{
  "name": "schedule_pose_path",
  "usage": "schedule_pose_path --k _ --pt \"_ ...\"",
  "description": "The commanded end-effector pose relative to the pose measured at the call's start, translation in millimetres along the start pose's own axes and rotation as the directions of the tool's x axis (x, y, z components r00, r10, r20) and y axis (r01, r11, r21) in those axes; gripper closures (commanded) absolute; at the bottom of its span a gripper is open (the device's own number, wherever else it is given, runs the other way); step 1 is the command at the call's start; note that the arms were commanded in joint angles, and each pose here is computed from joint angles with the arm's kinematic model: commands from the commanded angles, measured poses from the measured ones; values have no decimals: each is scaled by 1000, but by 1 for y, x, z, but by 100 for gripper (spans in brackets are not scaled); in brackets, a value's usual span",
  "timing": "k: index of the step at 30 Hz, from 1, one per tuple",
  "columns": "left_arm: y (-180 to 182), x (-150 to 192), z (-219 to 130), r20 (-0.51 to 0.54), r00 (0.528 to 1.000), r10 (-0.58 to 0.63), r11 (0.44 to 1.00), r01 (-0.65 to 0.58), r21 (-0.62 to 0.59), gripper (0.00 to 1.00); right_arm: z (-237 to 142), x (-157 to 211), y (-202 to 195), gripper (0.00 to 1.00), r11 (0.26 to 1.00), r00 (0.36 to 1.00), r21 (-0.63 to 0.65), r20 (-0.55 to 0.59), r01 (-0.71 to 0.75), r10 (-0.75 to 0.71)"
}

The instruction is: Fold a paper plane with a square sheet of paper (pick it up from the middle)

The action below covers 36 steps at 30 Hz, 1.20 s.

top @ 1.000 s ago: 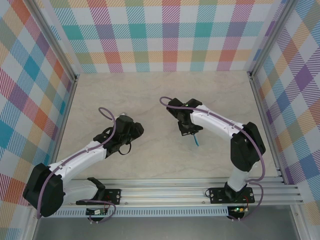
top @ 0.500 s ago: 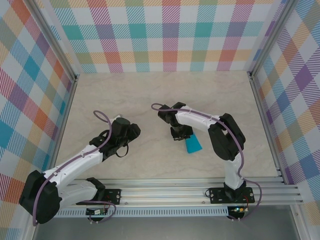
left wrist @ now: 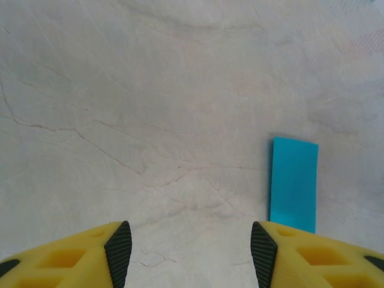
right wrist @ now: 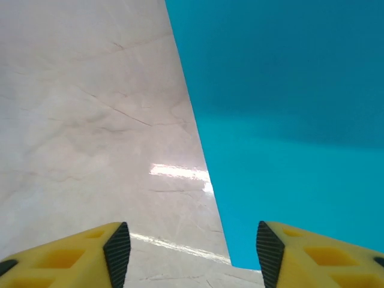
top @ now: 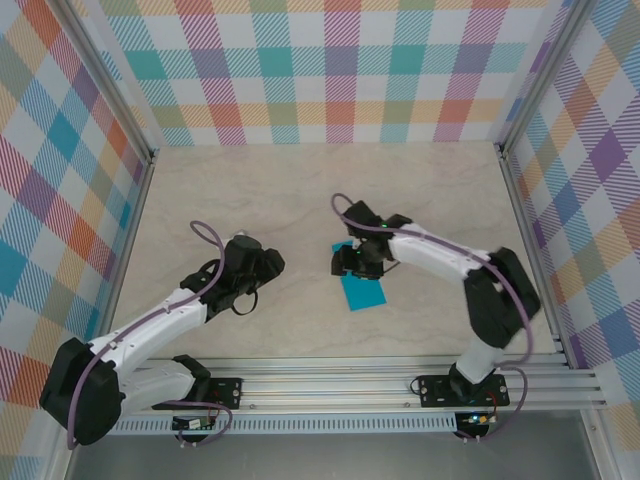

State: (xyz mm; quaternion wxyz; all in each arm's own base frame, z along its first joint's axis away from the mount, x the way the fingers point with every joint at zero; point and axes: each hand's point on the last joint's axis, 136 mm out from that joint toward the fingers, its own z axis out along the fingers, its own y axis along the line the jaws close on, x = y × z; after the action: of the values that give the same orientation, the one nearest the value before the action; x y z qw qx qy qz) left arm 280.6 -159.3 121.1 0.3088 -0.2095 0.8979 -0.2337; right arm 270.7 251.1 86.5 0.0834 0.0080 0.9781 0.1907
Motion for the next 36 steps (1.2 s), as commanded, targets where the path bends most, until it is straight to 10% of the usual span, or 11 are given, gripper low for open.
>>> schedule_pose_path --k 1,15,28,36 --pt "-16 3 8 -57 998 28 998 -24 60 40 -16 -14 6 38 980 989 -193 145 53 -25" --pt "-93 41 64 -322 940 115 977 -48 210 48 40 27 -23 83 946 986 -286 -108 -150 124" --pt "-127 67 106 -443 883 155 973 -59 223 57 71 44 -23 83 924 957 -263 -160 -277 242" --pt "-125 77 130 -480 860 176 979 -104 174 62 28 28 -27 72 942 975 -256 -14 -216 220"
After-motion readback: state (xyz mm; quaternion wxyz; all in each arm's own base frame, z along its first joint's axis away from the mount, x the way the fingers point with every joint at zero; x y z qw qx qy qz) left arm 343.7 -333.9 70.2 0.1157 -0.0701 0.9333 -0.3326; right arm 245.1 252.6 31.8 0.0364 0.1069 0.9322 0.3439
